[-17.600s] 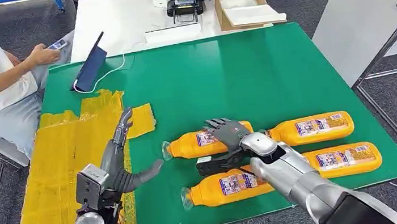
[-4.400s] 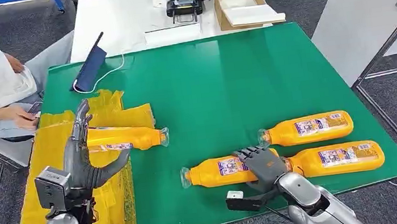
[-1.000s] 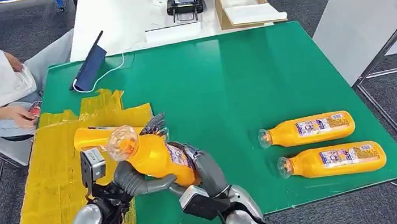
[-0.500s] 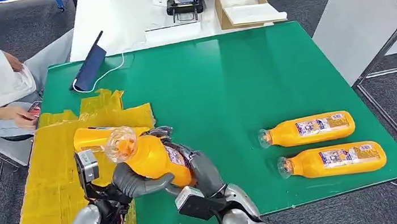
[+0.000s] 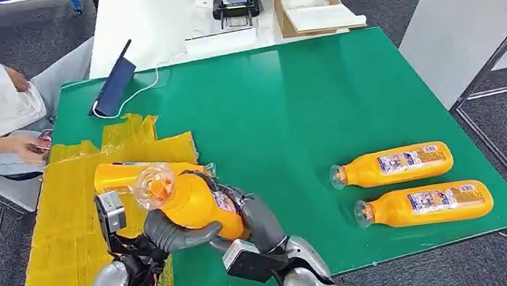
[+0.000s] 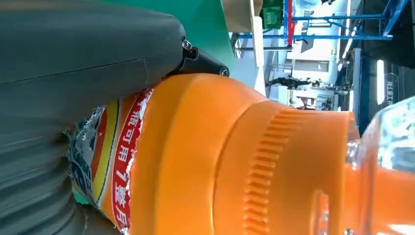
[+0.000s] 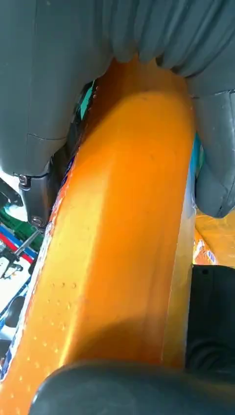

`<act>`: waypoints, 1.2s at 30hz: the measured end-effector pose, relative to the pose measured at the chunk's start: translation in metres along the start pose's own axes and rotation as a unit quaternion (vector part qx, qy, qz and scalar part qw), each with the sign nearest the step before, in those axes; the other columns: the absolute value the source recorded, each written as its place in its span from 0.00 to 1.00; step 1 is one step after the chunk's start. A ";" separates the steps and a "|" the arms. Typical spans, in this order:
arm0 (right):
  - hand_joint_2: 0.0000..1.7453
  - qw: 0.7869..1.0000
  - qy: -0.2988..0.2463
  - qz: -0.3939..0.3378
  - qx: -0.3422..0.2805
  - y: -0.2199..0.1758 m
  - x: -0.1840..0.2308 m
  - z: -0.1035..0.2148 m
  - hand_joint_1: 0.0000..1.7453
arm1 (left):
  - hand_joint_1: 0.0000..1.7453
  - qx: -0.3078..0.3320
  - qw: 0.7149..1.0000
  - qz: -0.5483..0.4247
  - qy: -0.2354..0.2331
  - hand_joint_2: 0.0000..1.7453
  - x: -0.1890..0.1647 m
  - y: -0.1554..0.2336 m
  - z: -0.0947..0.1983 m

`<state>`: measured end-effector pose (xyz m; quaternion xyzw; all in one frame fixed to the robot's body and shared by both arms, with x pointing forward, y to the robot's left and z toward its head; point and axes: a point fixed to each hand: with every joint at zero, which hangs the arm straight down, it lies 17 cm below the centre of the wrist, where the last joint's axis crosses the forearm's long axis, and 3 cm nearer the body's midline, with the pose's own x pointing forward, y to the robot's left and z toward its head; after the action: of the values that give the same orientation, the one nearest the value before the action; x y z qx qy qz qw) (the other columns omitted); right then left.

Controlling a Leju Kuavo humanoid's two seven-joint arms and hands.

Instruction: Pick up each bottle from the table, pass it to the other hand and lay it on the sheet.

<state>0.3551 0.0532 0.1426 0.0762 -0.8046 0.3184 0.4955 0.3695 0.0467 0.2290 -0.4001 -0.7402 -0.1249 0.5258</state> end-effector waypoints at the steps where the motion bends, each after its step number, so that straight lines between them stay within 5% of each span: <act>1: 1.00 1.000 0.000 0.000 0.000 0.000 0.000 0.000 1.00 | 1.00 0.000 1.000 0.001 0.000 1.00 0.000 0.000 0.000; 8: 1.00 1.000 -0.001 0.000 0.000 0.000 0.001 0.000 1.00 | 1.00 -0.001 1.000 0.003 -0.010 1.00 0.003 0.000 0.000; 9: 1.00 1.000 -0.002 -0.001 -0.001 0.000 0.001 0.000 0.00 | 1.00 0.000 1.000 0.004 -0.011 1.00 0.004 0.000 0.001; 21: 1.00 0.996 -0.019 -0.036 -0.080 -0.038 0.017 0.007 0.00 | 1.00 0.074 0.986 -0.141 -0.051 1.00 0.029 0.035 -0.003; 27: 1.00 0.990 -0.042 -0.036 -0.127 -0.072 0.035 0.013 0.00 | 1.00 0.116 0.940 -0.313 -0.071 1.00 0.046 0.056 -0.001; 31: 1.00 0.987 -0.052 -0.032 -0.151 -0.091 0.042 0.017 0.00 | 1.00 0.128 0.875 -0.461 -0.069 1.00 0.052 0.064 0.001; 36: 1.00 0.984 -0.058 -0.029 -0.165 -0.104 0.047 0.019 0.00 | 1.00 0.129 0.864 -0.481 -0.071 1.00 0.055 0.065 0.002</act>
<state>0.3628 -0.0304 0.2218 0.0350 -0.8710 0.1620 0.4624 0.4080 0.1155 0.2612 0.0688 -0.8856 -0.2369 0.3934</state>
